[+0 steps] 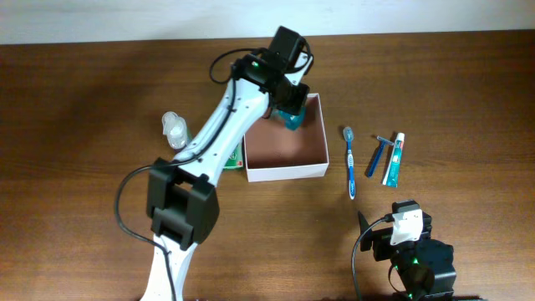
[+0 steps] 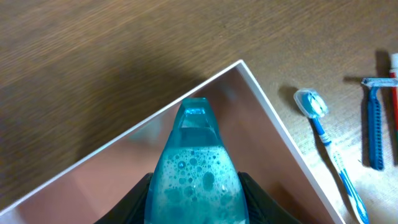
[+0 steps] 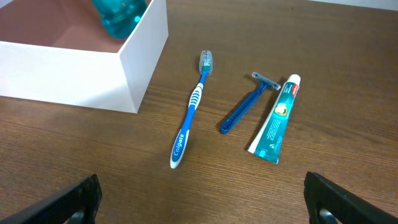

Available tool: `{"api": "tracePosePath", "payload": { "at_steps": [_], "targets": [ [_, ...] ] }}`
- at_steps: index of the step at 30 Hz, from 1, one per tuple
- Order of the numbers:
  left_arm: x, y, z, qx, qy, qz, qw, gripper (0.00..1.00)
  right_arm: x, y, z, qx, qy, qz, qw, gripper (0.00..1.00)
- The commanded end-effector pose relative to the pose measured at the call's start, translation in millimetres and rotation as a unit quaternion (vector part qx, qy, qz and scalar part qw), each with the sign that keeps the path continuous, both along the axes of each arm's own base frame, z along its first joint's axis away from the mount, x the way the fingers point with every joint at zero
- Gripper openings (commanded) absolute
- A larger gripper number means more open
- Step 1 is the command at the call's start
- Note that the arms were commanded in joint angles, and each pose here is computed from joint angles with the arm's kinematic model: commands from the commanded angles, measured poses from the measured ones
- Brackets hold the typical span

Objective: Pack container
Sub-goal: 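Carry the mouthwash into the box and release it upright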

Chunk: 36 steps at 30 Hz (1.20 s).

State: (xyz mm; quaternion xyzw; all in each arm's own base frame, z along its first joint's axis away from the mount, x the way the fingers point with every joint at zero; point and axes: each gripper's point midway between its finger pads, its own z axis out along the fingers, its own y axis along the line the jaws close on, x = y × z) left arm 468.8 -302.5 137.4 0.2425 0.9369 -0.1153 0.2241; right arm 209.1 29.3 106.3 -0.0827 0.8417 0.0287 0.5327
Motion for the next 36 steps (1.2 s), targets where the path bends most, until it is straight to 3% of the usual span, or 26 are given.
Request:
{"api": "tracePosePath", "payload": {
  "at_steps": [1,2,7,9,12,19,23,28,32,36],
  "targets": [
    [-7,-24,4,-0.007,-0.012,-0.022,1.000,0.12,0,-1,-1,-0.002,-0.002,-0.002,1.000,0.99],
    [-9,-26,0,-0.003,-0.011,-0.024,1.000,0.19,0,-1,-1,-0.002,-0.002,-0.002,1.000,0.99],
    [-14,-33,1,0.016,-0.024,-0.027,0.999,0.73,0,-1,-1,-0.002,-0.002,-0.002,1.000,0.99],
    [-17,-33,5,0.018,-0.021,-0.029,0.999,0.82,0,-1,-1,-0.002,-0.002,-0.002,1.000,0.99],
    [-24,-27,20,0.024,-0.012,-0.028,0.999,0.83,0,-1,-1,-0.002,-0.002,-0.002,1.000,0.99],
    [-47,19,106,0.029,-0.004,-0.005,1.000,0.82,0,-1,-1,-0.002,-0.002,-0.002,1.000,0.99],
    [-59,73,140,0.066,-0.007,0.038,0.997,0.82,0,-1,-1,-0.002,-0.002,-0.002,1.000,0.99],
    [-53,124,167,0.059,-0.027,0.089,0.994,0.80,0,-1,-1,-0.002,-0.002,-0.002,1.000,0.99],
    [-54,181,169,0.086,-0.014,0.150,0.985,0.80,0,-1,-1,-0.002,-0.002,-0.002,1.000,0.99],
    [-61,245,129,0.109,0.071,0.214,0.968,0.86,0,-1,-1,-0.002,-0.002,-0.002,1.000,0.99]
  ]
}}
